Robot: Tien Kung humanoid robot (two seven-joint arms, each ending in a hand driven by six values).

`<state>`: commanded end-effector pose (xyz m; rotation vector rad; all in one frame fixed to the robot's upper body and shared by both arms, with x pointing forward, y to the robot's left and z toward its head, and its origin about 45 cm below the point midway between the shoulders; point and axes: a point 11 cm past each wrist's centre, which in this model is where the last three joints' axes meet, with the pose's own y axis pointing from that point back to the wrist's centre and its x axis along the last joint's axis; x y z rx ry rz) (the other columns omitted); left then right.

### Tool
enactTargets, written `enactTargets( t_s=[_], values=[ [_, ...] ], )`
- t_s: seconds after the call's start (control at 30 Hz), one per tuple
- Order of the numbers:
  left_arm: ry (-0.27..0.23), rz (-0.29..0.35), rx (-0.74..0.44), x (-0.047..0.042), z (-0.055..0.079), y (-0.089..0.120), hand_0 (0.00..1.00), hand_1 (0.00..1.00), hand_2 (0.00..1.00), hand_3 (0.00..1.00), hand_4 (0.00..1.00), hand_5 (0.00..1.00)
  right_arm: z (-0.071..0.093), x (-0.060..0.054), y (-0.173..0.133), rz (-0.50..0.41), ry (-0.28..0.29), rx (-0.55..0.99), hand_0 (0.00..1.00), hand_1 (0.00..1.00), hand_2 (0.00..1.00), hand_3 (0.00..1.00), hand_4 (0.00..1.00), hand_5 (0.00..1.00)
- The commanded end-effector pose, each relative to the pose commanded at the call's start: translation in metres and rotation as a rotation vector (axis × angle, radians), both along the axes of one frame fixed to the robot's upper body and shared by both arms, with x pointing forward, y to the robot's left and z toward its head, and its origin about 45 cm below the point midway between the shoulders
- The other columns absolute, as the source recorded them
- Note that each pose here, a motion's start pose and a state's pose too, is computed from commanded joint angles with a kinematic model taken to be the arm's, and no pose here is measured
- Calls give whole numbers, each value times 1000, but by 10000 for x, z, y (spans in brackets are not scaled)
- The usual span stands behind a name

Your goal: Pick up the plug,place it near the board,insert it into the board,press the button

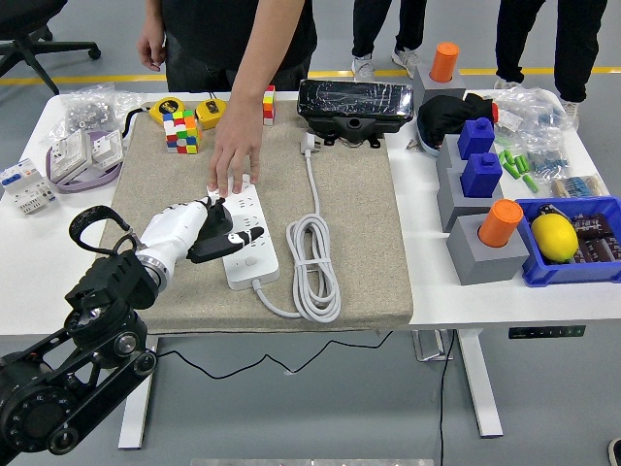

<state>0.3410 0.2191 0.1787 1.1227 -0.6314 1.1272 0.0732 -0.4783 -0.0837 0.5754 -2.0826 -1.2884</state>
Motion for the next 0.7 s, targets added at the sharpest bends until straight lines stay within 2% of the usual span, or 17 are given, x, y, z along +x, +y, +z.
enactTargets(
  t_s=[0.17,0.33,0.53,0.7],
  values=[
    [7,-10,-2,-15,-18,-27,981,954,937,941,998,998,2,6,-2,-2,-1,0,770,745,743,767,998,998],
    [5,-35,-6,6,6,-120,981,953,935,940,998,998,15,49,-13,-2,-10,-2,770,746,743,767,998,998],
    [-9,-66,-1,48,63,-217,982,953,934,941,998,998,15,46,-14,-2,-10,0,770,746,743,767,998,998],
    [0,-87,7,41,39,-272,982,953,934,940,998,998,17,58,-15,-1,-15,-1,770,745,742,766,998,998]
  ],
)
